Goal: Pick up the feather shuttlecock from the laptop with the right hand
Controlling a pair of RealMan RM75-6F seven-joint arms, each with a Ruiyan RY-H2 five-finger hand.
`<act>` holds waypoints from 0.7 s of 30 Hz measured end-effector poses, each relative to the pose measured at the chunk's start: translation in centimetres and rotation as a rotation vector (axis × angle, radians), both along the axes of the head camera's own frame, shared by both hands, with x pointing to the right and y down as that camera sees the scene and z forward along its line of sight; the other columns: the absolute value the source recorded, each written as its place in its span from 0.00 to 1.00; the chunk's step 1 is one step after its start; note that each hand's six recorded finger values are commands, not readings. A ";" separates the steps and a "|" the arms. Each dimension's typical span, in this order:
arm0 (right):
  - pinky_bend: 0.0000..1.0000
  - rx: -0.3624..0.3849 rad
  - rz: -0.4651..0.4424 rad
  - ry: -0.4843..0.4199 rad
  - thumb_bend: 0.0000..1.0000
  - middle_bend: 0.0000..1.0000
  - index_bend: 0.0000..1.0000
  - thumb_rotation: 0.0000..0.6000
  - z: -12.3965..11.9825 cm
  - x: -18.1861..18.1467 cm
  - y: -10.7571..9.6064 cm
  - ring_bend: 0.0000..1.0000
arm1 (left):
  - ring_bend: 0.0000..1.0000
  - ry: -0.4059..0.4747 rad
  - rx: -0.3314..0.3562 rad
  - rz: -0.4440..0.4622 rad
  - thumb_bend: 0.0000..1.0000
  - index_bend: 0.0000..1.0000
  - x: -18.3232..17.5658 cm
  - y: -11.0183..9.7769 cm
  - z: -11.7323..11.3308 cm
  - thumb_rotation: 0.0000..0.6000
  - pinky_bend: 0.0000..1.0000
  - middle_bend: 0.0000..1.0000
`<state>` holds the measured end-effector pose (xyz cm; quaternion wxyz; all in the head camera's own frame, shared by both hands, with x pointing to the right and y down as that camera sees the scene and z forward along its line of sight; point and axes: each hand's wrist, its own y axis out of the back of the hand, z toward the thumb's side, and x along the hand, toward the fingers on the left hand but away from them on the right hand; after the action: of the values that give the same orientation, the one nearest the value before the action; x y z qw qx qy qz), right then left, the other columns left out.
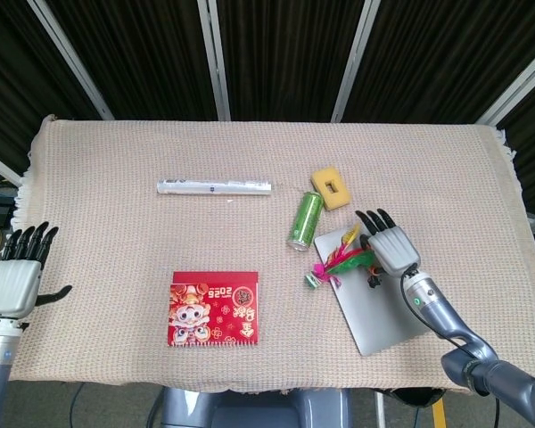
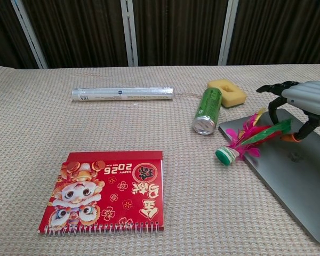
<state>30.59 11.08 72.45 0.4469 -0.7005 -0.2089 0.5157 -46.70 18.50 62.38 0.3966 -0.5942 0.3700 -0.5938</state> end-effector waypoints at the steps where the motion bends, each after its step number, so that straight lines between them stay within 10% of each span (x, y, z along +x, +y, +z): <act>1: 0.00 0.009 -0.003 0.000 0.26 0.01 0.60 1.00 0.0 -0.1 -0.1 0.00 | 0.00 0.001 0.000 -0.003 0.07 0.00 -0.1 0.0 0.0 0.92 0.00 0.00; 21: 0.00 0.119 -0.038 -0.059 0.27 0.05 0.65 1.00 -3.4 -3.1 3.1 0.00 | 0.00 0.078 0.034 -0.006 0.07 0.00 -0.5 -0.1 -2.1 0.94 0.00 0.00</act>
<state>27.50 14.15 69.02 0.4910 -0.6916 -0.2389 0.4728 -47.22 18.39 60.29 0.3901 -0.6089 0.3973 -0.5650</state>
